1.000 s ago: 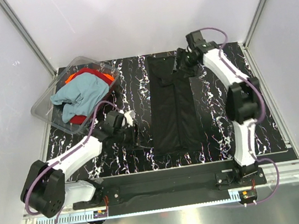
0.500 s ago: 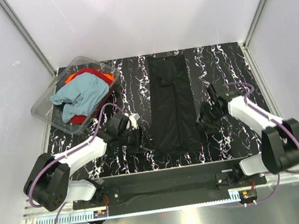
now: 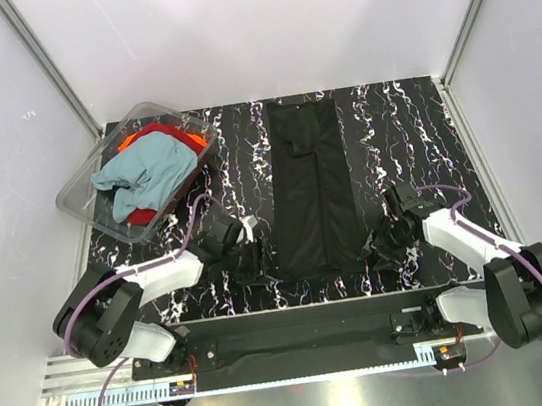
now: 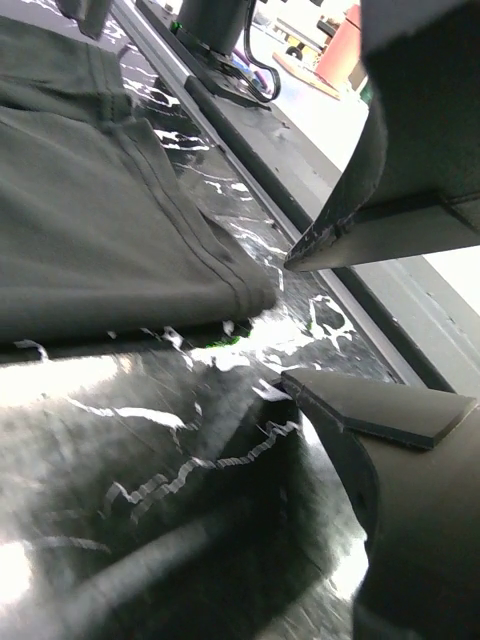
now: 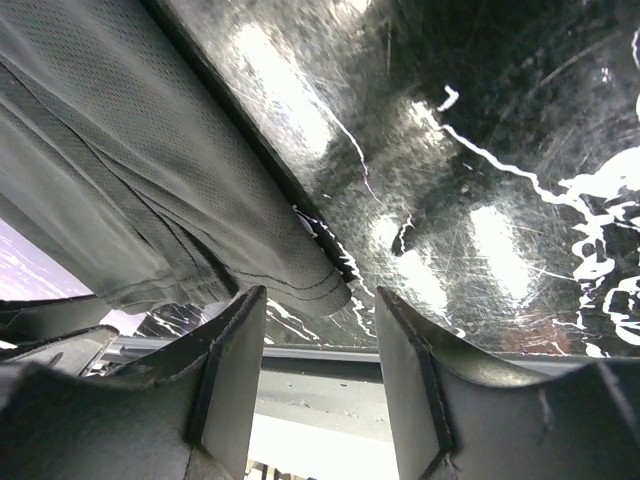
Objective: Fold and stack the t-shirts
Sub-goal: Fold the tshirt
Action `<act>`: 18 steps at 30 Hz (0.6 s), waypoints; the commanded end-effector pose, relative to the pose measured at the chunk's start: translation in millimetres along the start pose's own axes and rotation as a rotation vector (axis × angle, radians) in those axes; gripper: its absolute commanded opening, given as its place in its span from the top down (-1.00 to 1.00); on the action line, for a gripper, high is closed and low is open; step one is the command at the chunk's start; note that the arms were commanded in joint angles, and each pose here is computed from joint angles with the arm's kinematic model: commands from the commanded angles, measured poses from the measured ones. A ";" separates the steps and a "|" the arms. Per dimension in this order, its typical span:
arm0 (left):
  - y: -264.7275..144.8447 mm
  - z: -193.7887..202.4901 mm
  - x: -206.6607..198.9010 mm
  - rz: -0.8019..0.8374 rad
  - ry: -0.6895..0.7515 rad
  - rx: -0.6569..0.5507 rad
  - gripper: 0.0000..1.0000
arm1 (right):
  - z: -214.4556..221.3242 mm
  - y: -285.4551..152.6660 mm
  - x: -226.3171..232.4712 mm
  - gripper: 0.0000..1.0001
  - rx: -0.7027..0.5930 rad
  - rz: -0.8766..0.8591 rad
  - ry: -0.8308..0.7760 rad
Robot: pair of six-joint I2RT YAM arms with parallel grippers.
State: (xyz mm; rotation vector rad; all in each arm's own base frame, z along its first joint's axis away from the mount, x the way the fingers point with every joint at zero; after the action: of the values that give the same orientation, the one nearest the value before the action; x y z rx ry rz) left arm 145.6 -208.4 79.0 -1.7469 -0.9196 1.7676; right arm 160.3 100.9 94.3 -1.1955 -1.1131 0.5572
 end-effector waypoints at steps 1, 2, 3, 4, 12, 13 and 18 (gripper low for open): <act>9.4 -8.3 -3.8 -0.017 0.005 -0.053 0.00 | -2.7 -3.3 8.2 -0.07 -0.046 -0.058 0.009; 10.4 -8.7 -3.0 -0.024 -0.005 -0.060 0.03 | -3.1 -3.7 8.7 -0.06 -0.050 -0.060 0.013; 11.3 -8.0 -3.0 -0.024 -0.006 -0.058 0.03 | -2.8 -3.2 8.3 -0.05 -0.048 -0.058 0.016; 11.8 -8.4 -2.6 -0.024 -0.007 -0.061 0.04 | -3.2 -3.3 9.1 0.00 -0.048 -0.061 0.021; 14.7 -11.5 -11.7 -0.021 0.002 -0.060 0.10 | -2.3 3.0 10.5 0.17 -0.003 -0.048 0.040; 15.5 -11.0 -10.5 -0.032 0.004 -0.064 0.11 | -0.8 3.7 10.1 0.18 0.004 -0.043 0.051; 14.8 -7.2 -8.4 -0.054 0.020 -0.065 0.11 | 5.5 8.3 10.1 0.15 0.011 -0.016 0.093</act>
State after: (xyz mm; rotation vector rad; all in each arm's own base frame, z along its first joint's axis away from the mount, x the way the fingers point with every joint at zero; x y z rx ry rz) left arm 150.0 -223.9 77.1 -1.7508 -0.9432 1.7670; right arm 161.2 108.9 90.2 -1.1890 -1.0671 0.5091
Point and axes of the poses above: each gripper's point midway between its finger pads, its own y axis out along the fingers, its own x axis along the line the jaws close on, z = x × y, the point moved 7 cm from there along -y, back along the fingers, and after that the axes turned 9 degrees about -y, right-handed, at the moved point
